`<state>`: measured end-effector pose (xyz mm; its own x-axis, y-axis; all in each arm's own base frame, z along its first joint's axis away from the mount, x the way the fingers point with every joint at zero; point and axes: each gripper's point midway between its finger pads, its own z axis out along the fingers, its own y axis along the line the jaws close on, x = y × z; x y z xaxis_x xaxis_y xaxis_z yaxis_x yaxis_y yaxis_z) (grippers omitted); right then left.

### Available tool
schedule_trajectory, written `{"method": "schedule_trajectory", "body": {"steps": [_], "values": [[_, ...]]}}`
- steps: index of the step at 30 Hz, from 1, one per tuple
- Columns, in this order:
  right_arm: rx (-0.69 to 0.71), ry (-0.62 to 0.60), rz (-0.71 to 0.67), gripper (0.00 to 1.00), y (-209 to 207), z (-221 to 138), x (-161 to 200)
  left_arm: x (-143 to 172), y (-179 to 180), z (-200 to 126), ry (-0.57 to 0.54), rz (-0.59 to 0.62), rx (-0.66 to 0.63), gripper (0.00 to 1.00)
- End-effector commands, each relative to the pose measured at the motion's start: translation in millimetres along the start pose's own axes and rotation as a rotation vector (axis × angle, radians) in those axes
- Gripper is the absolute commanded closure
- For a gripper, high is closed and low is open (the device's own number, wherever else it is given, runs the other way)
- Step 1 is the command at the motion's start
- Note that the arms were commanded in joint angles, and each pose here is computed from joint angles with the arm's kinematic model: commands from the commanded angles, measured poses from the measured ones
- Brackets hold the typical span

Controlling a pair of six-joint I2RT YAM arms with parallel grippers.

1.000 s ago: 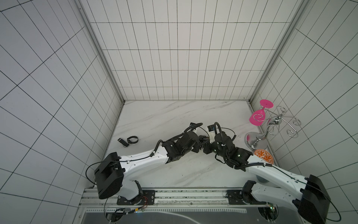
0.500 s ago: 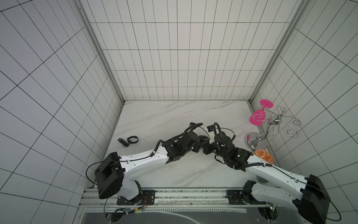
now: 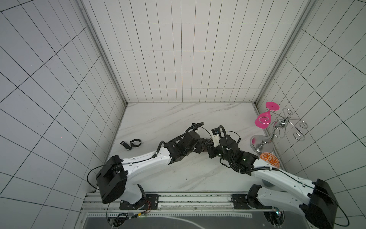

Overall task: Place watch on stand
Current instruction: Pick up the watch at the center of the board.

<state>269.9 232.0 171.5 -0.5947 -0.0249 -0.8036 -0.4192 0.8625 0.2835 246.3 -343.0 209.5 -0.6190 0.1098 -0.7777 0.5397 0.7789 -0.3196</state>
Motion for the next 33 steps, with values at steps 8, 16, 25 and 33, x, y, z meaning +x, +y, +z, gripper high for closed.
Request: {"method": "schedule_trajectory", "body": {"steps": [8, 16, 25, 33], "values": [[-0.09, -0.126, 0.028, 1.0, 30, -21, -54, -8, -2, 4, -0.055, -0.056, 0.01, 0.6], [-0.118, -0.138, 0.036, 1.0, 36, -26, -57, 0, 9, 13, -0.039, -0.059, -0.041, 0.62], [-0.124, -0.136, 0.032, 1.0, 42, -25, -56, 0, 15, 21, -0.024, -0.045, -0.093, 0.72], [-0.121, -0.129, 0.024, 1.0, 45, -23, -53, -1, 17, 25, -0.024, -0.041, -0.116, 0.77]]}}
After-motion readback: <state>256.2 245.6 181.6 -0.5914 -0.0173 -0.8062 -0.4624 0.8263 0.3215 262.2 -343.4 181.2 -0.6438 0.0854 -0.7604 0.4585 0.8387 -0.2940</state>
